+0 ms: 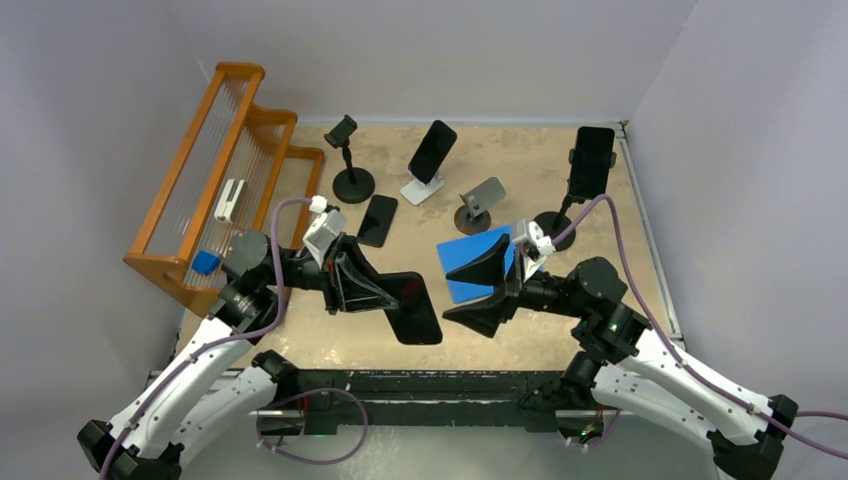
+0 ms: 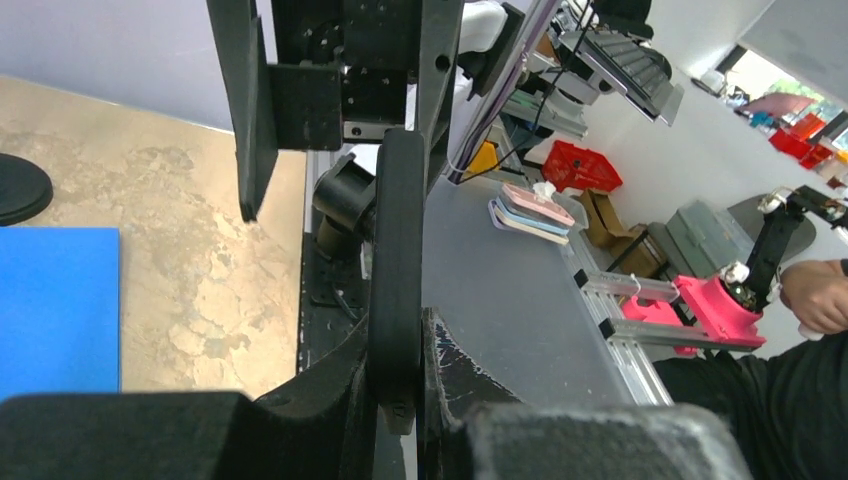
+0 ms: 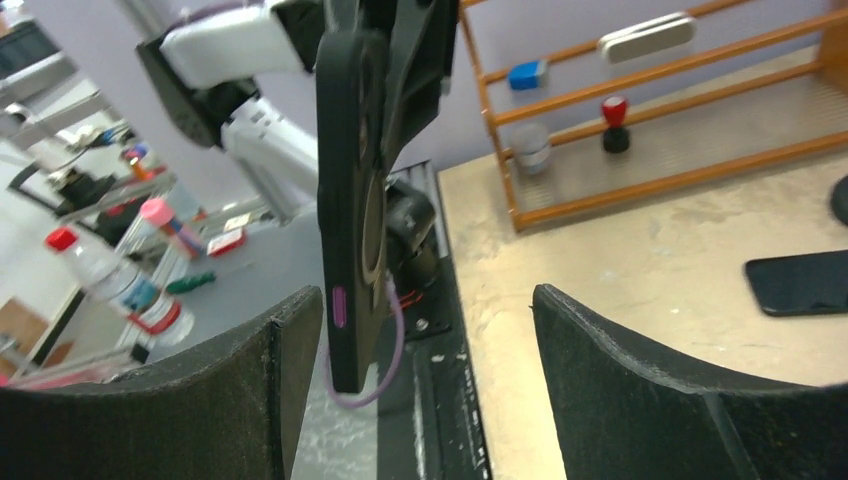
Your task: Remove the phone from the phone stand
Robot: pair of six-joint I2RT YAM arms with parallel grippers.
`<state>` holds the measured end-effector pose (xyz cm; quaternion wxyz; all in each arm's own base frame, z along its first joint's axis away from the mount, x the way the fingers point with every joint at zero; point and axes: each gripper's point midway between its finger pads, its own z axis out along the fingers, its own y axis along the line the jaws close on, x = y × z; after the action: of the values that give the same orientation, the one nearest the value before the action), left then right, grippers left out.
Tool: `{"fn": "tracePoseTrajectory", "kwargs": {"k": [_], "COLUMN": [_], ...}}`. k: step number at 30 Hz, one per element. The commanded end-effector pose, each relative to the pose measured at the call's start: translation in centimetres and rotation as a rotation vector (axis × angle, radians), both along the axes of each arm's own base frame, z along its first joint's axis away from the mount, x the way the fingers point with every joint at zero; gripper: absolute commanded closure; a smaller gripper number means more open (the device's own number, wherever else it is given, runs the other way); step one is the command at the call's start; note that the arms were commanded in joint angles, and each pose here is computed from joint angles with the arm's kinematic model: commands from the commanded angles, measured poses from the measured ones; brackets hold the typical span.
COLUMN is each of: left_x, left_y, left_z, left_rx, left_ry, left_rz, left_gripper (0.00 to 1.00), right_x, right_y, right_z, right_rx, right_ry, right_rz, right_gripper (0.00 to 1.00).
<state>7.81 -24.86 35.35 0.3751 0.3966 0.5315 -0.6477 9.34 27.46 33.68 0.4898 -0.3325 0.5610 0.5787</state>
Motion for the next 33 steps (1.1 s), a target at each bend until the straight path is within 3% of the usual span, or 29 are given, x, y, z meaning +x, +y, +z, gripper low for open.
{"fn": "tracePoseTrajectory", "kwargs": {"k": [1, 12, 33], "left_x": [-0.8, 0.8, 2.4], "left_y": [0.4, -0.2, -0.6], "left_z": [2.3, 3.0, 3.1], "left_rx": [-0.024, -0.030, -0.029], "left_ry": [-0.130, -0.116, -0.102], "left_rz": [-0.025, 0.029, 0.110], "left_gripper": [1.00, 1.00, 1.00], "right_x": [-3.1, -3.1, -1.9], "right_y": [-0.1, 1.6, 3.0], "right_z": [0.9, -0.6, -1.1], "right_rx": [0.052, 0.043, 0.106], "right_ry": [-0.089, -0.056, 0.053], "right_rz": [0.164, 0.247, 0.220], "right_gripper": [0.21, 0.24, 0.50]}}
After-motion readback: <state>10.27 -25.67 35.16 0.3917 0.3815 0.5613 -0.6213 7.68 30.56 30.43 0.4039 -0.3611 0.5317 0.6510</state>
